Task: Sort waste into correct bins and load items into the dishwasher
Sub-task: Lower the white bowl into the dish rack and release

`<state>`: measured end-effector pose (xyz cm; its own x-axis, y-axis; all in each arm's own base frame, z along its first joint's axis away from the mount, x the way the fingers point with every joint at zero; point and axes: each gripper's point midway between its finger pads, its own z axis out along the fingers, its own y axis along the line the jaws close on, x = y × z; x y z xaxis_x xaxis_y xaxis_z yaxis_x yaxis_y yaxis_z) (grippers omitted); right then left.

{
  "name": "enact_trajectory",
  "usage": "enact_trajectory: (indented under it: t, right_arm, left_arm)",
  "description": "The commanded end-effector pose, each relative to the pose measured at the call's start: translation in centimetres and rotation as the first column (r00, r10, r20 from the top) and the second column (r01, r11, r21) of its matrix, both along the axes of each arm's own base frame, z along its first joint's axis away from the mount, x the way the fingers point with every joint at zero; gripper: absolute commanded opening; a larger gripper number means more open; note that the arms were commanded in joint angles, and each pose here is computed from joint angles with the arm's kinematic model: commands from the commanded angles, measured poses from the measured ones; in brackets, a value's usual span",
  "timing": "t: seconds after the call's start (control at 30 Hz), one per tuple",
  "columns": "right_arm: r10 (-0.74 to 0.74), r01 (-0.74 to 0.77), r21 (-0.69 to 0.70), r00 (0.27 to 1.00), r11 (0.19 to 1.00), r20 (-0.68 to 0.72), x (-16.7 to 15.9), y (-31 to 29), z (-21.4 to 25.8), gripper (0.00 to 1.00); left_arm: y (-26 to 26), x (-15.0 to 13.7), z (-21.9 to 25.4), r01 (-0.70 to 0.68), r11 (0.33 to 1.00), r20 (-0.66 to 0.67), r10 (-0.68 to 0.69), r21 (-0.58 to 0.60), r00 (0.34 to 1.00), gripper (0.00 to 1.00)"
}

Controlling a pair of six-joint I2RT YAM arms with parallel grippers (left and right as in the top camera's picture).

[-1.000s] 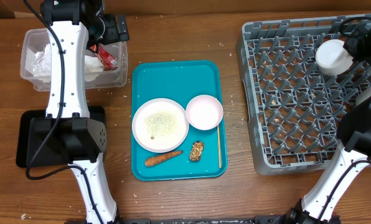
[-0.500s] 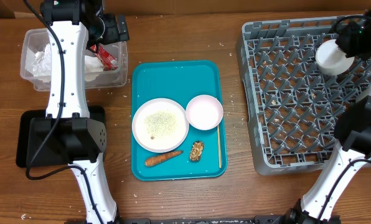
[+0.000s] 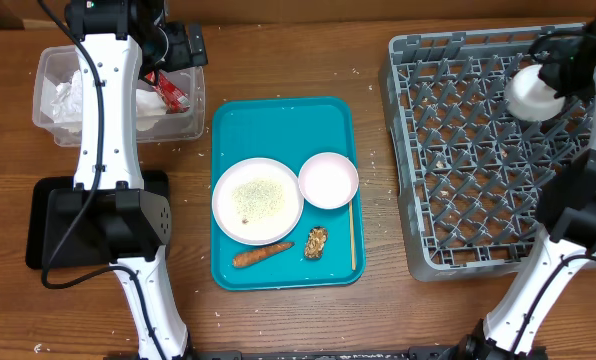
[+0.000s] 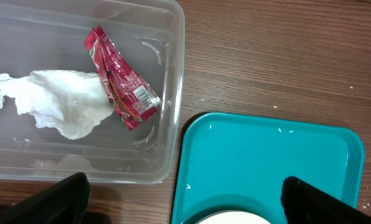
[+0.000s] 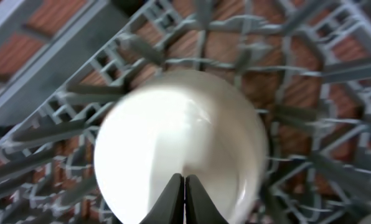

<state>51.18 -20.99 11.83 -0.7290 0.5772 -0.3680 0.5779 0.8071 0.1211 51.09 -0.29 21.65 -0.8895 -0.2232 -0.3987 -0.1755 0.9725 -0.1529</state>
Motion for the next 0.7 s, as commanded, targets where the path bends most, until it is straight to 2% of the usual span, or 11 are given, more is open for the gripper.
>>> enact_trajectory:
  t: [0.0,0.2,0.3,0.4,0.53,0.6,0.67]
  right_arm:
    - [-0.046,0.045,-0.043,0.999,0.998,-0.008,-0.7,-2.2,0.1,0.05]
    - [-0.082,0.082,-0.051,0.997,0.995,0.007,-1.3,-2.9,2.4,0.04]
    - [-0.062,0.062,0.004,0.998,0.998,0.033,-1.3,-1.3,4.2,0.04]
    - [0.074,-0.088,0.148,0.992,0.985,0.100,-0.6,3.9,6.6,0.04]
    - [0.320,-0.367,0.313,0.928,0.876,0.192,-1.0,13.4,9.5,0.04]
    - [0.388,-0.424,0.351,0.906,0.835,0.170,-1.8,17.4,9.8,0.10]
    - [0.490,-0.498,0.375,0.863,0.782,0.125,-3.1,21.8,9.3,0.35]
  left_arm:
    - [-0.3,0.2,0.4,-0.003,1.000,0.015,0.003,-0.001,1.000,1.00]
    - [-0.3,0.2,0.4,-0.003,1.000,0.015,0.003,-0.001,1.000,1.00]
    - [-0.3,0.2,0.4,-0.003,1.000,0.015,0.003,-0.001,1.000,1.00]
    - [-0.3,0.2,0.4,-0.003,1.000,0.015,0.003,-0.001,1.000,1.00]
    - [-0.3,0.2,0.4,-0.003,1.000,0.015,0.003,0.000,1.000,1.00]
    - [-0.3,0.2,0.4,-0.003,1.000,0.015,0.003,-0.001,1.000,1.00]
    - [-0.3,0.2,0.4,-0.003,1.000,0.015,0.003,-0.001,1.000,1.00]
